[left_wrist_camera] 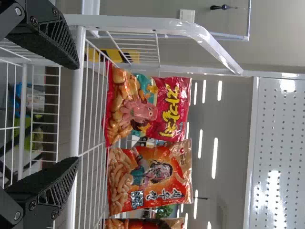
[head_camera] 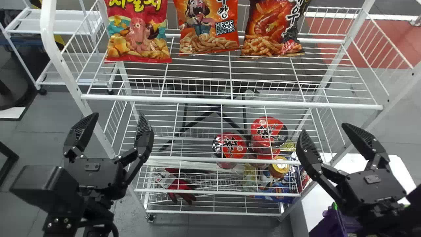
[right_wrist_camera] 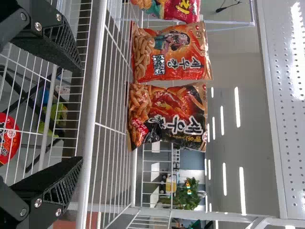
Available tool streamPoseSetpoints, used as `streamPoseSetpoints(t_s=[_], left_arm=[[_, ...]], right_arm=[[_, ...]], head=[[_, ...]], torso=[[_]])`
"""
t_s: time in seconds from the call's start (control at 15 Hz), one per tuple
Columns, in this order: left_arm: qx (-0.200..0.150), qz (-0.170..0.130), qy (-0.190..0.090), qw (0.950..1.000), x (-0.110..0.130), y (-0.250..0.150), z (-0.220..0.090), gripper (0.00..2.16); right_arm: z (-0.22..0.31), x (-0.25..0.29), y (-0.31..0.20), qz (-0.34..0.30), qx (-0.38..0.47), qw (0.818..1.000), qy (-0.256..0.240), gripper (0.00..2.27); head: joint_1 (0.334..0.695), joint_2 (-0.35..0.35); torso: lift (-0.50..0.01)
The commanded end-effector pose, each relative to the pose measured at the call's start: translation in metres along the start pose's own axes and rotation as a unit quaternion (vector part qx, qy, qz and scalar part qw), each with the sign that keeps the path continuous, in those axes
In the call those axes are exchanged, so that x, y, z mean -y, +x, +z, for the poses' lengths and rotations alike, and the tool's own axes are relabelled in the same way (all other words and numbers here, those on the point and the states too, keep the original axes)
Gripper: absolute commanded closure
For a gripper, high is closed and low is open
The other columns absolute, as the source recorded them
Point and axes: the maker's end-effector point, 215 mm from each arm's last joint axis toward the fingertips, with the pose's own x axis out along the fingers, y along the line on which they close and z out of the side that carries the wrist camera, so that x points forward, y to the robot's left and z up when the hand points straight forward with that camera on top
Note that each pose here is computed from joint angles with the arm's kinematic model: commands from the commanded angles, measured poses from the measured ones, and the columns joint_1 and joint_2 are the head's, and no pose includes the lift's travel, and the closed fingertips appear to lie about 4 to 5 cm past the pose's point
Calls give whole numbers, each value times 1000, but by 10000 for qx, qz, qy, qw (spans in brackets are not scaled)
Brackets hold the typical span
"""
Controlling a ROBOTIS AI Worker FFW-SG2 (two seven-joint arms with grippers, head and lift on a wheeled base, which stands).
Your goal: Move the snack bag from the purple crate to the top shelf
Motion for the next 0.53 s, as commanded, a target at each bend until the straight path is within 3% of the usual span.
streamPoseSetpoints(t_s=[0.0, 0.47], left_arm=[[4, -2, 0, 10000, 0, 0, 1, 147], [-4, -34, -5, 10000, 1, -1, 1, 144]], right_arm=[[0, 0, 0, 1, -6, 10000, -6, 181], [0, -1, 0, 10, -49, 10000, 16, 164]], head=[[695, -37], [695, -38]], torso=[[-188], [-216]])
